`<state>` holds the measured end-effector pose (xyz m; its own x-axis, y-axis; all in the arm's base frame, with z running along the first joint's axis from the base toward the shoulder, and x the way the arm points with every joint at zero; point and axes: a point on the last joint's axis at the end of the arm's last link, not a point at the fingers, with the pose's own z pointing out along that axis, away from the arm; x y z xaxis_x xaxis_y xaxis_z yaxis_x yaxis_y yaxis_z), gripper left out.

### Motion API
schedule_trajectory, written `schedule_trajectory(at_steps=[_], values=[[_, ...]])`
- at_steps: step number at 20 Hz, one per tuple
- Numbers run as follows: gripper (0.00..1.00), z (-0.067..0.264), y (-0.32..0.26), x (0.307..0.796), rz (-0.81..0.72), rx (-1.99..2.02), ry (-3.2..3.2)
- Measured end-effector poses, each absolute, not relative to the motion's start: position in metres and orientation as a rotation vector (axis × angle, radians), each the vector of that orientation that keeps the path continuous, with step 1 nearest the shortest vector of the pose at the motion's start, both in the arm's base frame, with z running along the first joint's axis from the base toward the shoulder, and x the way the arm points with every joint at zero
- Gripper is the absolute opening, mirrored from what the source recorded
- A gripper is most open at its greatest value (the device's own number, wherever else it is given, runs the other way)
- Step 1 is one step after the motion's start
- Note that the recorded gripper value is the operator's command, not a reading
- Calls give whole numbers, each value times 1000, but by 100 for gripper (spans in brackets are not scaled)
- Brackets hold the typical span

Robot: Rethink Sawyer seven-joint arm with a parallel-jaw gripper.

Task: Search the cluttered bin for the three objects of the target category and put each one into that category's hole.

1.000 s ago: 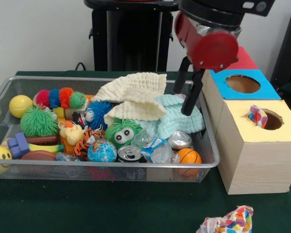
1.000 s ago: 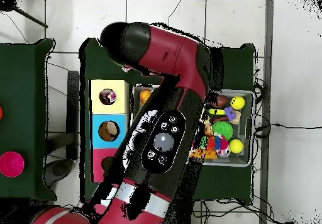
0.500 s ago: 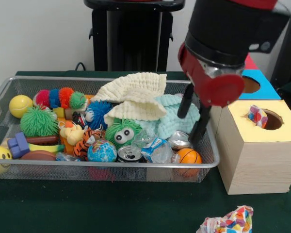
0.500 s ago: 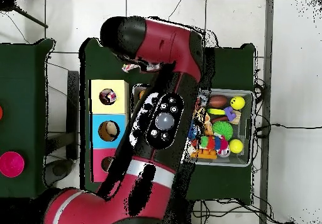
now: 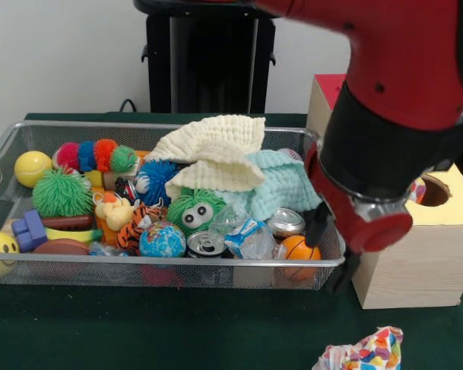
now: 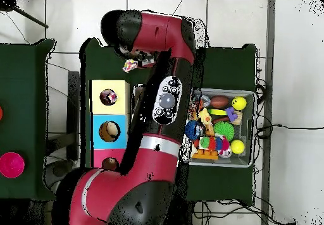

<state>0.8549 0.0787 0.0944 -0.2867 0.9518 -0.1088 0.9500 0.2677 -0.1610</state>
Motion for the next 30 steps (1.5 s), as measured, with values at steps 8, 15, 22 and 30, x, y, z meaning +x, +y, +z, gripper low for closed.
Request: schedule_trajectory(at_steps=[8, 15, 22, 30], values=[[100, 43, 86, 863, 236, -1808, -2494], [100, 35, 89, 870, 195, -1798, -2502], [100, 54, 92, 887, 132, -1809, -2484], [100, 75, 98, 912, 35, -1845, -2425]])
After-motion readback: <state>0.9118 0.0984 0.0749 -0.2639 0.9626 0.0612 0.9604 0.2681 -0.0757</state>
